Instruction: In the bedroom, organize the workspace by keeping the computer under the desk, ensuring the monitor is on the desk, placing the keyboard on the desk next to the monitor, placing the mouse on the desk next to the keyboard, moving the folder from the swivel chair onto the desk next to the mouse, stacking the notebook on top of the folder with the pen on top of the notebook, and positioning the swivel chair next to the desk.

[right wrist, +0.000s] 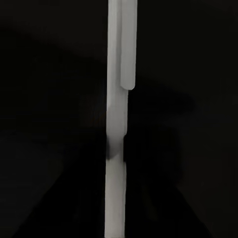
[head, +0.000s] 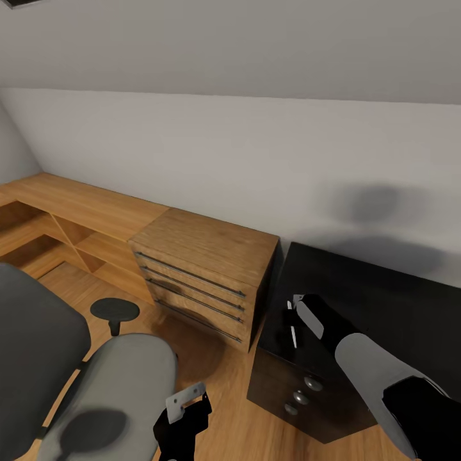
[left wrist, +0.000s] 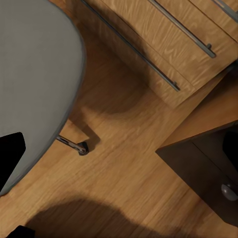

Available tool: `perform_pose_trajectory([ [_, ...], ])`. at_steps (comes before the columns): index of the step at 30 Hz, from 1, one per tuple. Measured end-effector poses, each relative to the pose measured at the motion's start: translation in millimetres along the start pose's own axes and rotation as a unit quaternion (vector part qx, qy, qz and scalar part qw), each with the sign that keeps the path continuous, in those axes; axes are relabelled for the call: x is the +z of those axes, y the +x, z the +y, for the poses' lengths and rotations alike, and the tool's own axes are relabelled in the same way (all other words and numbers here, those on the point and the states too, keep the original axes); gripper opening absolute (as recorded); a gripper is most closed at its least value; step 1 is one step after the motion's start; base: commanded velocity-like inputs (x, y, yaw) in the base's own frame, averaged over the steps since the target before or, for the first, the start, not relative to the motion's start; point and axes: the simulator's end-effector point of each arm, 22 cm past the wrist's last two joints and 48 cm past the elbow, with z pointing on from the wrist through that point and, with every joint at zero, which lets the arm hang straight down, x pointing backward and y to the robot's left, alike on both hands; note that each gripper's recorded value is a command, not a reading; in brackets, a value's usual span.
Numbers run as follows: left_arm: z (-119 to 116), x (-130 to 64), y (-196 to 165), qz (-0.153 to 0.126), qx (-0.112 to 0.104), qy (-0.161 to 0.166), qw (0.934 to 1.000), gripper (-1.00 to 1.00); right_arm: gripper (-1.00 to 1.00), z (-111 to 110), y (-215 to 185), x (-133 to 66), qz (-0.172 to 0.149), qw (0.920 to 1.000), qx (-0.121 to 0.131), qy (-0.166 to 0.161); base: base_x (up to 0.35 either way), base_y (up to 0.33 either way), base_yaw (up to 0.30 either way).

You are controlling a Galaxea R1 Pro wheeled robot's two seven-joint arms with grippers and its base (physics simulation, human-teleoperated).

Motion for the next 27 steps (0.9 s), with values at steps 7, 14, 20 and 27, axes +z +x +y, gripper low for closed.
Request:
perform_pose_trajectory([
  [7,0.0,0.0,0.0,0.000,0.000,0.000,1.0000,1.00,-1.00,0.0,0.1,0.0,0.000,1.0000,0.001,0.000,0.000,0.000,0.000],
  [14,0.0,0.0,0.1,0.000,0.000,0.000,1.0000,1.00,-1.00,0.1,0.1,0.0,0.000,1.0000,0.003,-0.001,0.000,0.000,0.000],
  [20,0.0,0.0,0.0,0.000,0.000,0.000,1.0000,1.00,-1.00,0.0,0.1,0.0,0.001,1.0000,0.003,-0.001,0.000,0.000,0.000],
  [27,-0.4,-6.1,-4.0,0.000,0.000,0.000,1.0000,1.00,-1.00,-11.0,5.9,-3.6,0.011,0.9999,0.010,0.005,0.000,0.000,0.000],
])
